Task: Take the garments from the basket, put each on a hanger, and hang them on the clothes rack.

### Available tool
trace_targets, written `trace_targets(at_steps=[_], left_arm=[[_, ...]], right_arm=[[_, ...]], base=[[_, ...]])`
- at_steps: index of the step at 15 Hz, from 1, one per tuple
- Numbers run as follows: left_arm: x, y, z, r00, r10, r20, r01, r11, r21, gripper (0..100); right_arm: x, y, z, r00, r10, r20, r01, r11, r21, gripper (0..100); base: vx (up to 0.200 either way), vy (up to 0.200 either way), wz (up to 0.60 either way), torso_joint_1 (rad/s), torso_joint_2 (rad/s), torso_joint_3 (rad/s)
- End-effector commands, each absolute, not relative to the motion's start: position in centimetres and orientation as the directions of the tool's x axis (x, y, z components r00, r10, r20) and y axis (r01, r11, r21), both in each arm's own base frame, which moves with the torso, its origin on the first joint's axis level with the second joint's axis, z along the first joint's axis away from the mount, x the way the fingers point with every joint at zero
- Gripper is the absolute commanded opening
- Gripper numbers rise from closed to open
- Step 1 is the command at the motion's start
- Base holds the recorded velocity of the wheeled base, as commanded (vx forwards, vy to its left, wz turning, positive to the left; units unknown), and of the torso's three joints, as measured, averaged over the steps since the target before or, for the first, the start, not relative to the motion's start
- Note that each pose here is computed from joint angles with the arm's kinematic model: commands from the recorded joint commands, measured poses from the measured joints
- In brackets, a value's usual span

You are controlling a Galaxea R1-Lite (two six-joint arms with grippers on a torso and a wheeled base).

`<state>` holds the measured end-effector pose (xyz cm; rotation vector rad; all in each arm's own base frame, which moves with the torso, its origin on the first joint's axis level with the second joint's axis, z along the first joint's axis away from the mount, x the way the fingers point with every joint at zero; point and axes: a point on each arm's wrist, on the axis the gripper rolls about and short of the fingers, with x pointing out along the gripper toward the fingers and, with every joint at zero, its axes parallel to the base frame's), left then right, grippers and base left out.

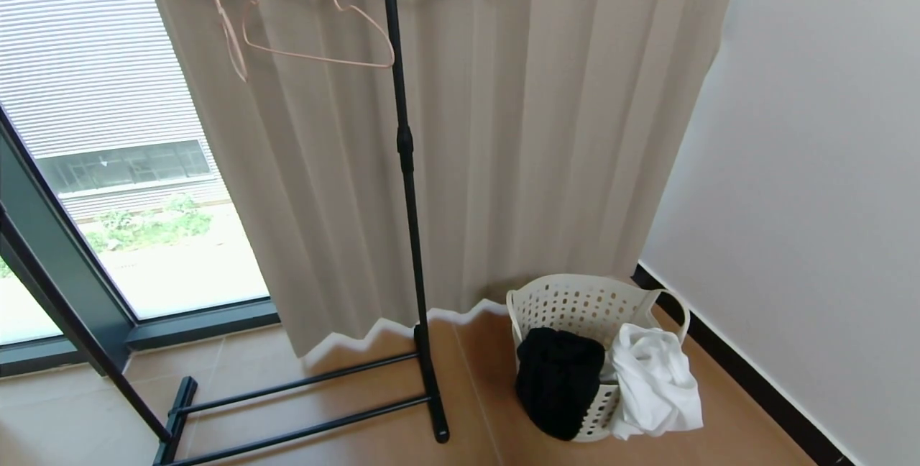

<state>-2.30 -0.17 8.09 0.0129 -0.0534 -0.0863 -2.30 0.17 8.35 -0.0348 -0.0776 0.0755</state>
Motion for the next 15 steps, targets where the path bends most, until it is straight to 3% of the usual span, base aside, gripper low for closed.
trace_targets(at_steps=[1,3,11,15], left_arm=[[-2.29,-0.17,8.1,0.995,-0.086,0.052,0.085,0.996,0.015,100],[-2.29,-0.17,8.1,0.995,-0.086,0.052,0.085,0.996,0.015,100],[-2.29,-0.17,8.12,0.995,-0.084,0.053,0.084,0.996,0.013,100],[-2.29,-0.17,8.12,0.995,-0.084,0.053,0.084,0.996,0.013,100]], right_arm=[[-2.29,0.17,8.36,0.994,0.078,0.075,-0.075,0.996,-0.038,100],[-2.29,0.17,8.36,0.994,0.078,0.075,-0.075,0.996,-0.038,100],[-2.29,0.17,8.36,0.994,0.078,0.075,-0.075,0.996,-0.038,100],[-2.29,0.17,8.36,0.994,0.078,0.075,-0.075,0.996,-0.038,100]], base=[[0.0,-0.2,0.0,0.002,0.01,0.007],[0.0,-0.2,0.0,0.005,0.0,0.002],[0.0,0.0,0.0,0.0,0.0,0.0],[0.0,0.0,-0.45,-0.001,0.0,0.001]])
